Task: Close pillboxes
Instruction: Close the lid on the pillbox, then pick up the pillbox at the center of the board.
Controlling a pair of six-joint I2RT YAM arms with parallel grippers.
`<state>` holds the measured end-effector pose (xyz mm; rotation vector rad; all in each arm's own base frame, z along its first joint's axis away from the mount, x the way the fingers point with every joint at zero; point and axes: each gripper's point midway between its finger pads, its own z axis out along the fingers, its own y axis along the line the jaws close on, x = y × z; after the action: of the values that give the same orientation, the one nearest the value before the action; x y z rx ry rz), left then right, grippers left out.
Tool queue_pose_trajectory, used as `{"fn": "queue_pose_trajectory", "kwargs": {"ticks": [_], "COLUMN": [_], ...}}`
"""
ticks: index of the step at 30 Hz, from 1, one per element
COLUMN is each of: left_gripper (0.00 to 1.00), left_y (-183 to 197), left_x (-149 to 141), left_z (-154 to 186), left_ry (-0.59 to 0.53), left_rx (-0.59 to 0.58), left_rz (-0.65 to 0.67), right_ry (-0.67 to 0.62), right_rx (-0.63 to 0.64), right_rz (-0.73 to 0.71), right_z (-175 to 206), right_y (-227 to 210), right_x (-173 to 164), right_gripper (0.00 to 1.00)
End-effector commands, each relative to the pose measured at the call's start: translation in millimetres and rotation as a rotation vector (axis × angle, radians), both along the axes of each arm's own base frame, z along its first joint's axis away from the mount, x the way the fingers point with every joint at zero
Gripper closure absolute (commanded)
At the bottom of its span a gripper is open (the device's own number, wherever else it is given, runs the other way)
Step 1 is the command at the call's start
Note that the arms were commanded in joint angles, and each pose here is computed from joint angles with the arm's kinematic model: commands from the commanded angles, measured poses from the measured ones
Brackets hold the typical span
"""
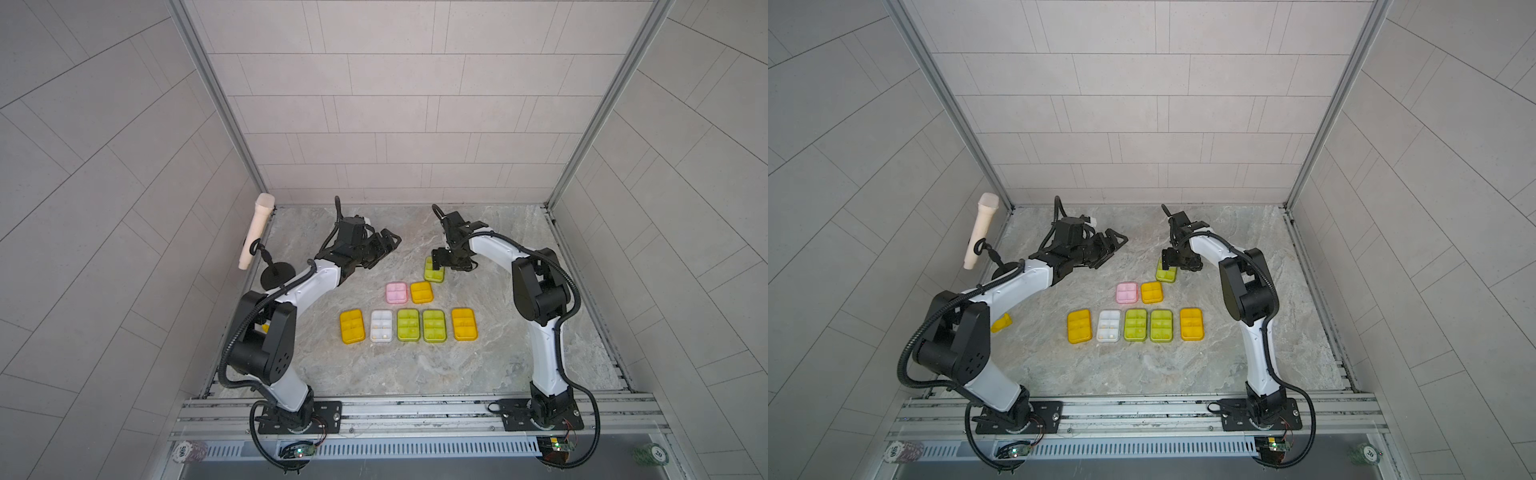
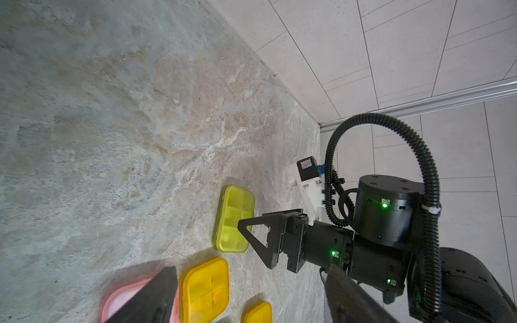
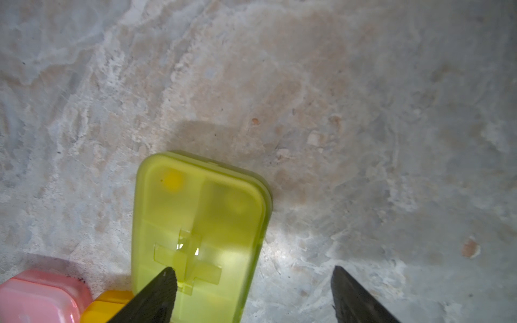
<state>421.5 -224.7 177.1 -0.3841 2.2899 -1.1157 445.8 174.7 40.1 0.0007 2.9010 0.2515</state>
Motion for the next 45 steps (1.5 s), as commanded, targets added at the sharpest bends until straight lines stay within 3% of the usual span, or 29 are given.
{"fn": "queue_pose_trajectory", "kwargs": {"ticks": [1, 7, 16, 27, 35, 40, 45], "left_gripper": [0.12, 0.12, 0.13, 0.12, 0.13, 0.12, 0.12], "left_y": [-3, -3, -3, -2, -2, -2, -1], "left_x": [1, 1, 1, 2, 2, 2, 2], "left_z": [-1, 0, 1, 1, 2, 4, 7], "left_ry": [-0.002, -0.005, -0.01, -0.007, -0.01, -0.017, -0.026], "left_rx": [-0.011, -0.012, -0.008, -0.01, -0.01, -0.01, -0.012], "left_rz": [-0.005, -0.005, -0.006, -0.004, -0.006, -0.005, -0.001], "right_ry": [0.108, 0.029, -0.002, -0.021, -0.066, -0.105, -0.094], "right_rx": [-0.14, -0.079, -0.063, -0.152, -0.122, -0.111, -0.136], "right_rz": [0.004, 0.013, -0.018, -0.028, 0.001, -0.011, -0.044], "right_z": [-34, -3, -6, -8, 12, 33, 38], "right_y": [-20, 7, 29, 15, 14, -6, -45], "right_x": [-28, -8, 11, 15, 19, 13, -13], "right_gripper": [0.12, 0.1, 0.08, 0.2, 0.24, 0.24, 0.25]}}
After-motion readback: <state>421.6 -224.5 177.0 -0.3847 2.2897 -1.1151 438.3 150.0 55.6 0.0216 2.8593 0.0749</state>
